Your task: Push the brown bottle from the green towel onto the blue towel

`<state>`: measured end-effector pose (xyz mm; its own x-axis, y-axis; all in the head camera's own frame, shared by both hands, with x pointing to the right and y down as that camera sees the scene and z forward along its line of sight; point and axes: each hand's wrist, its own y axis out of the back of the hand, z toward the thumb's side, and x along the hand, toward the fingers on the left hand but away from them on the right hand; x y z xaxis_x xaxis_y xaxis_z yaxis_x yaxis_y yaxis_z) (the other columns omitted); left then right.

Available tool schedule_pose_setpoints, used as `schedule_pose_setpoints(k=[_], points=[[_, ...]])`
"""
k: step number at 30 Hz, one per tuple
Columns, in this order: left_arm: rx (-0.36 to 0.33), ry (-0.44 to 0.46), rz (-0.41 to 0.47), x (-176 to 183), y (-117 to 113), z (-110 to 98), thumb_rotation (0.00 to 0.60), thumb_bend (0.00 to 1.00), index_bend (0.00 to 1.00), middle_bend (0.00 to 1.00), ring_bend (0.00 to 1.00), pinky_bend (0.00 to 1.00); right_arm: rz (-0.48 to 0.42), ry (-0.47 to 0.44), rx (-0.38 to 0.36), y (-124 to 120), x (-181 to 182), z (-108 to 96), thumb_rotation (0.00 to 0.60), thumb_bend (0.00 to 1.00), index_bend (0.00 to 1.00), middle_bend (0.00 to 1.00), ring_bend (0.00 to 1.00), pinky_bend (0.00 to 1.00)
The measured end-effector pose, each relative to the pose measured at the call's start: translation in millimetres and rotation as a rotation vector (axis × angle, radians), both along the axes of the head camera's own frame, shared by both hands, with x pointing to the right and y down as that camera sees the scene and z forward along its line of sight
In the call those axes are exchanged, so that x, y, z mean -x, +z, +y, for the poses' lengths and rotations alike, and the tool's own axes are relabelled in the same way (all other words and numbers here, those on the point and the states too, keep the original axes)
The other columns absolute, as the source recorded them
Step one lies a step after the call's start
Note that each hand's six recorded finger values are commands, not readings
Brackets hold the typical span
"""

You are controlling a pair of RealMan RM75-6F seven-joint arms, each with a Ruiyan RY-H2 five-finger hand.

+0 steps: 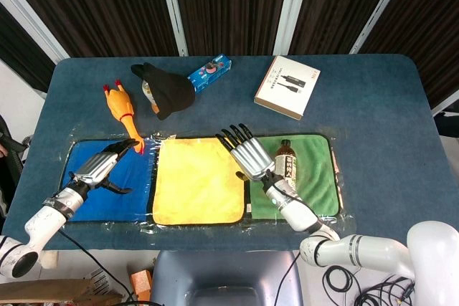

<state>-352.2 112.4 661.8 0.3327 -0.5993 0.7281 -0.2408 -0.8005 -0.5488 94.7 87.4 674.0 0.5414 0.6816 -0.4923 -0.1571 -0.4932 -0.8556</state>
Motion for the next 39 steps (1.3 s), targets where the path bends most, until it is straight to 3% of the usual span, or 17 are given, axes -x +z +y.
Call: schedule_pose_setpoints(k=[5, 9, 15, 18, 22, 26, 30, 39], points=[[-0.018, 0.012, 0.006, 1.7, -12.2, 7.2, 0.600, 0.04, 0.00, 0.00, 0.00, 0.08, 0.007, -0.005, -0.005, -4.1, -2.9, 4.1, 0.600, 0.12, 0.00, 0.08, 0.00, 0.07], [-0.060, 0.032, -0.019, 16.4, -29.5, 19.0, 0.600, 0.04, 0.00, 0.00, 0.00, 0.08, 0.020, 0.002, -0.028, -14.0, -28.1, 6.7, 0.600, 0.12, 0.00, 0.08, 0.00, 0.08], [-0.181, 0.016, -0.059, 57.9, -61.8, 54.2, 0.600, 0.04, 0.00, 0.00, 0.00, 0.08, 0.121, 0.062, -0.081, -33.5, -132.0, 13.6, 0.600, 0.14, 0.04, 0.12, 0.03, 0.14], [-0.254, -0.019, -0.097, 90.2, -77.9, 83.5, 0.600, 0.04, 0.00, 0.00, 0.00, 0.08, 0.177, 0.125, -0.052, -38.0, -191.6, 20.9, 0.600, 0.24, 0.08, 0.12, 0.04, 0.17], [-0.307, -0.047, -0.185, 131.2, -86.0, 129.6, 0.600, 0.04, 0.00, 0.00, 0.00, 0.08, 0.197, 0.235, 0.046, -26.7, -250.8, 33.8, 0.600, 0.28, 0.09, 0.12, 0.08, 0.26], [-0.354, -0.047, -0.238, 145.1, -76.3, 158.1, 0.600, 0.04, 0.00, 0.00, 0.00, 0.08, 0.099, 0.361, 0.177, -17.5, -274.9, 43.2, 0.600, 0.29, 0.08, 0.12, 0.09, 0.29], [-0.352, -0.047, -0.254, 145.8, -63.8, 170.8, 0.600, 0.04, 0.00, 0.00, 0.00, 0.08, -0.062, 0.500, 0.316, -11.5, -287.4, 48.3, 0.600, 0.29, 0.08, 0.12, 0.10, 0.30], [-0.310, -0.024, -0.256, 140.3, -51.4, 173.9, 0.600, 0.04, 0.00, 0.00, 0.00, 0.08, -0.401, 0.752, 0.659, 4.7, -285.7, 54.5, 0.600, 0.29, 0.08, 0.12, 0.10, 0.29]])
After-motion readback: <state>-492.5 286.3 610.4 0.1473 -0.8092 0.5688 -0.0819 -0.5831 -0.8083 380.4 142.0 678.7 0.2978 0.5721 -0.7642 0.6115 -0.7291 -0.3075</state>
